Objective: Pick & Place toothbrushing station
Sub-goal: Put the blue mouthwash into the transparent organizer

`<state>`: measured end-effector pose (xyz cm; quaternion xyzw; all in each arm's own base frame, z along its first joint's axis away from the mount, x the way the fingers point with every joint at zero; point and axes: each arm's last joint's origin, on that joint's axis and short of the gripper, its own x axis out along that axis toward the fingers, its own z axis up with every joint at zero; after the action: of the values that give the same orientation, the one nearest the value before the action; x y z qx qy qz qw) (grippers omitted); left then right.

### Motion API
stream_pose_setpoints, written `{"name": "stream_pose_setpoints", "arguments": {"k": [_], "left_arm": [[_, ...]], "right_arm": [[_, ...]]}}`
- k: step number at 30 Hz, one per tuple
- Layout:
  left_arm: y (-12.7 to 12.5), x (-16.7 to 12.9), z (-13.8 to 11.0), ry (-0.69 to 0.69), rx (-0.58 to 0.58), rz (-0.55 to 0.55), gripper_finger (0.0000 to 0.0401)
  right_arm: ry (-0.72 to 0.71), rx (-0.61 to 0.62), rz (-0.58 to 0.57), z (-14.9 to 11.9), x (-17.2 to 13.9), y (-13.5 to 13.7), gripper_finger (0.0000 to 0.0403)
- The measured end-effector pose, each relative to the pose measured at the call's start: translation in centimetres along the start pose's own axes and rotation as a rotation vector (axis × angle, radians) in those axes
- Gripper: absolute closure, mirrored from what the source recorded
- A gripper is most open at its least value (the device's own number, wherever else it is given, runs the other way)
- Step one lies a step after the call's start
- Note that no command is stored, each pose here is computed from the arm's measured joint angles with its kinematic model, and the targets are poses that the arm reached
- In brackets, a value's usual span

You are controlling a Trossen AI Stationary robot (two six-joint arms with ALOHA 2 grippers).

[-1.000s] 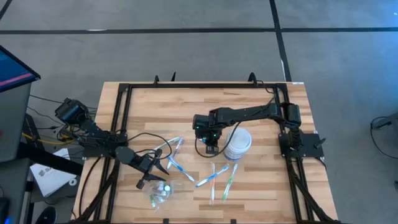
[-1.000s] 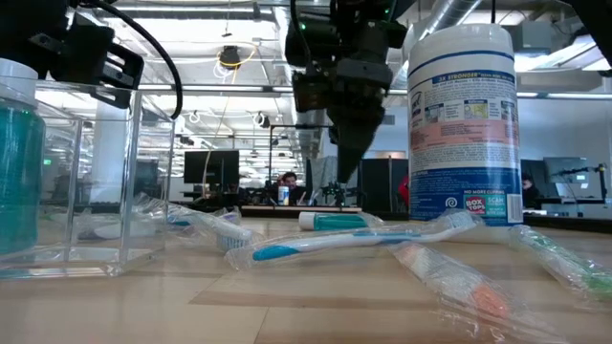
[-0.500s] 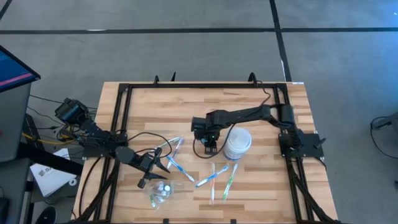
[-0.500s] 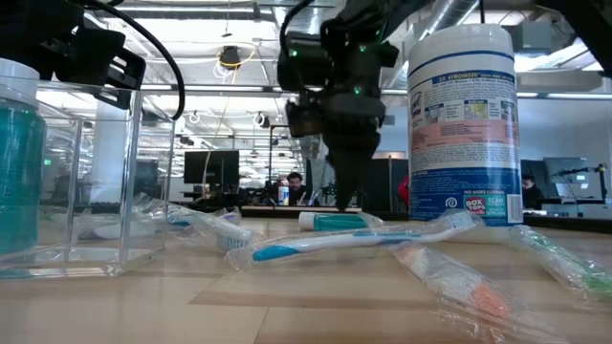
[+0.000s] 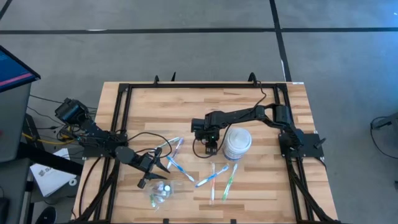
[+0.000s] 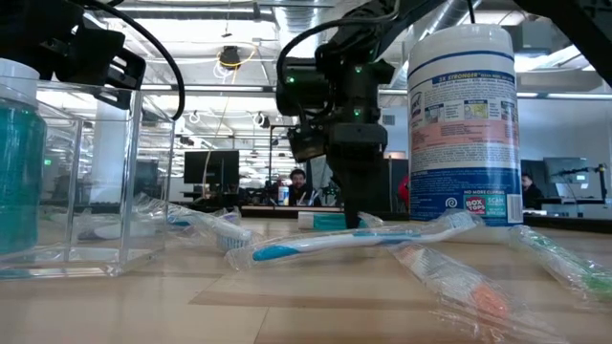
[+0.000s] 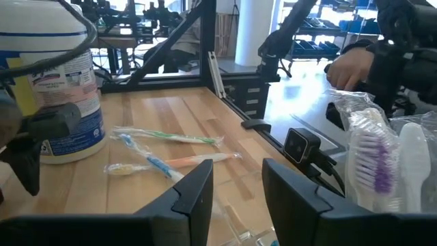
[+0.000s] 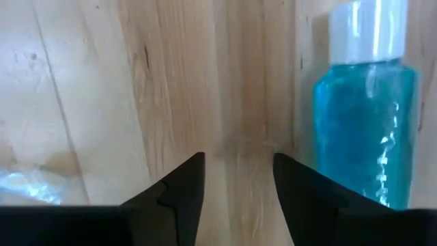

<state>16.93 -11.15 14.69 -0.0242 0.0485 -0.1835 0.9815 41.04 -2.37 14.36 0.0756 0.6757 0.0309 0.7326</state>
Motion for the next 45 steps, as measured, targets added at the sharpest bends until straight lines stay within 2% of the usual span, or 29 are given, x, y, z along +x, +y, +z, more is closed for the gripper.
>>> {"name": "stream_pose_setpoints", "arguments": {"k": [6,12,28,35,45], "left_arm": [[0.0,0.0,0.0,0.001,0.0,-0.003,0.0279],[0.0,0.0,0.0,0.001,0.0,-0.003,0.0279],[0.0,0.0,0.0,0.001,0.0,-0.001,0.0279],[0.0,0.0,0.0,0.001,0.0,0.001,0.0279],[0.0,0.0,0.0,0.001,0.0,0.0,0.0279]], "right_arm": [[-0.035,-0.006,-0.014,-0.2,-1.9,0.3,0.0239],[-0.05,-0.002,-0.101,-0.3,-2.6,-0.4,0.0241],[-0.079,0.033,-0.113,-0.2,-3.0,-3.1,0.0239],[-0.101,-0.014,-0.117,0.1,-3.0,-3.3,0.0238],[-0.092,-0.017,-0.117,0.2,-2.3,-3.4,0.0237]]}}
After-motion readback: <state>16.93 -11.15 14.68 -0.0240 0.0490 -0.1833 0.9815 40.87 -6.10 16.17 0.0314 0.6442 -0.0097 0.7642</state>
